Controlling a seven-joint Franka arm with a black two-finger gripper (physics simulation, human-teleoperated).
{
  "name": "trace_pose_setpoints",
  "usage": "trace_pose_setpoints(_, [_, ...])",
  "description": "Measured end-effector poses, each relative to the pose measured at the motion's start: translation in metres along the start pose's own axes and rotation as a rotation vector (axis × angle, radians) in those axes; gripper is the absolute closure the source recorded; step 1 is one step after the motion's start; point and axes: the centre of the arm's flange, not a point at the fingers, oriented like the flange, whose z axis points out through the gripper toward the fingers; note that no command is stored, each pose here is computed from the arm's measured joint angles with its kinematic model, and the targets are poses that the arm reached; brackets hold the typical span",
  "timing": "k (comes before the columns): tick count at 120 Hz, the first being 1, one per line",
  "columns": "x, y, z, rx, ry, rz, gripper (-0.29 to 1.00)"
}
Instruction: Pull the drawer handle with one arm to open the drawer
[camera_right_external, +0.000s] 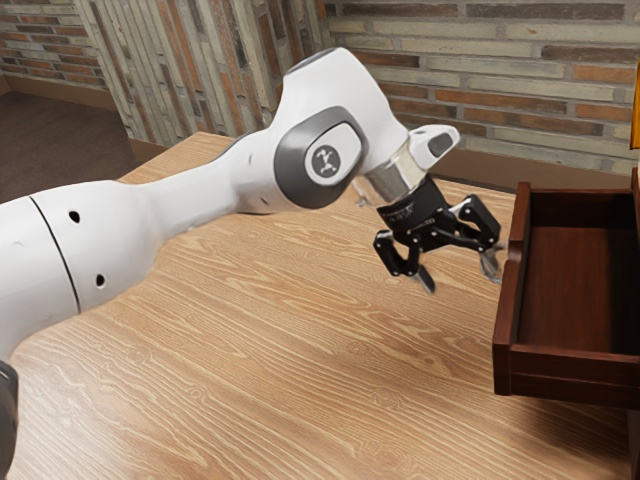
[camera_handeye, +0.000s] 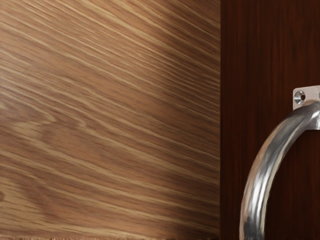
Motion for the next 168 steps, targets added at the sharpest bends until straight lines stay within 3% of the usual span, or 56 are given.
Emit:
trace_pose_setpoints(133, [0.002, -0.036, -0.016, 0.029, 0.009, 0.011, 0.03])
trace_pose_setpoints(155, [-0.003, -0.035, -0.035, 0.023, 0.034, 0.02, 0.03])
trace_pose_setpoints(168, [-0.019, -0.022, -0.074, 0.034, 0.082, 0.049, 0.03])
